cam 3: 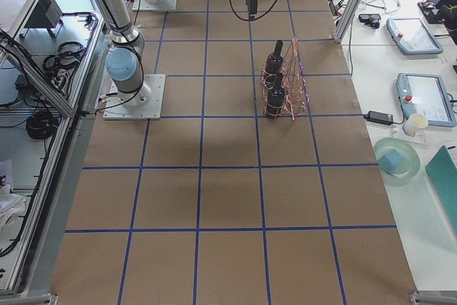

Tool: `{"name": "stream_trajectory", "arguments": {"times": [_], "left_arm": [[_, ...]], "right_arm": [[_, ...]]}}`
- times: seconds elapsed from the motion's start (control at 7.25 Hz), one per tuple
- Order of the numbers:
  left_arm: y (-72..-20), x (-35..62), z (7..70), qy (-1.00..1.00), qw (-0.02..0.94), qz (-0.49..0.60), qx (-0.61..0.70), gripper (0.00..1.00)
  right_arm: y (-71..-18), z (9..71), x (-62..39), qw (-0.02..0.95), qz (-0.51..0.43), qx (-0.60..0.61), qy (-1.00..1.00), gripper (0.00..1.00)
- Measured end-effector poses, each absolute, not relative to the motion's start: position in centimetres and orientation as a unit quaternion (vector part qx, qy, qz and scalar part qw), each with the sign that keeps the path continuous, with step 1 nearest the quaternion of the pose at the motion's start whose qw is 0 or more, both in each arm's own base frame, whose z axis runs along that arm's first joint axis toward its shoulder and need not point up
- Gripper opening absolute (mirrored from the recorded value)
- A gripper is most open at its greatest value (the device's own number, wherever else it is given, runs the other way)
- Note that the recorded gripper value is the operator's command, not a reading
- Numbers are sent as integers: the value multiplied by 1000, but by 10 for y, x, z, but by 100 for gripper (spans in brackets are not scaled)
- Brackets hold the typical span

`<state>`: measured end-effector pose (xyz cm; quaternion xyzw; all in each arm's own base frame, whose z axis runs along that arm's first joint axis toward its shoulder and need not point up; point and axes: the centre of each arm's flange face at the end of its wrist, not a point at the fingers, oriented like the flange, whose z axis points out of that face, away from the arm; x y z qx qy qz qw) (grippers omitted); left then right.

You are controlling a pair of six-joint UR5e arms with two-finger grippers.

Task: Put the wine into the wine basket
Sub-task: 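Close the left gripper around the black bottle's neck, then lift the bottle with the left gripper and swing it toward the table center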

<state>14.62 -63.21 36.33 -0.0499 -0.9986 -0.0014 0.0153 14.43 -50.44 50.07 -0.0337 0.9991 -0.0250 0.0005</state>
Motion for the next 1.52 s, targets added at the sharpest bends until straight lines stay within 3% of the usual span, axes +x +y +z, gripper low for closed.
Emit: {"name": "stream_trajectory", "arguments": {"times": [0.69,0.83,1.1,1.52], "left_arm": [[-628,146,365,-999,19,-11,-49,55],[-627,146,365,-999,20,-15,-48,41],[-626,147,364,-998,22,-17,-48,0],[-625,146,367,-998,22,-16,-48,0]], "right_arm": [[-504,501,144,0,-25,-34,999,100],[-504,501,144,0,-25,-34,999,100],[-504,500,144,0,-24,-34,999,100],[-504,500,144,0,-24,-34,999,100]]}}
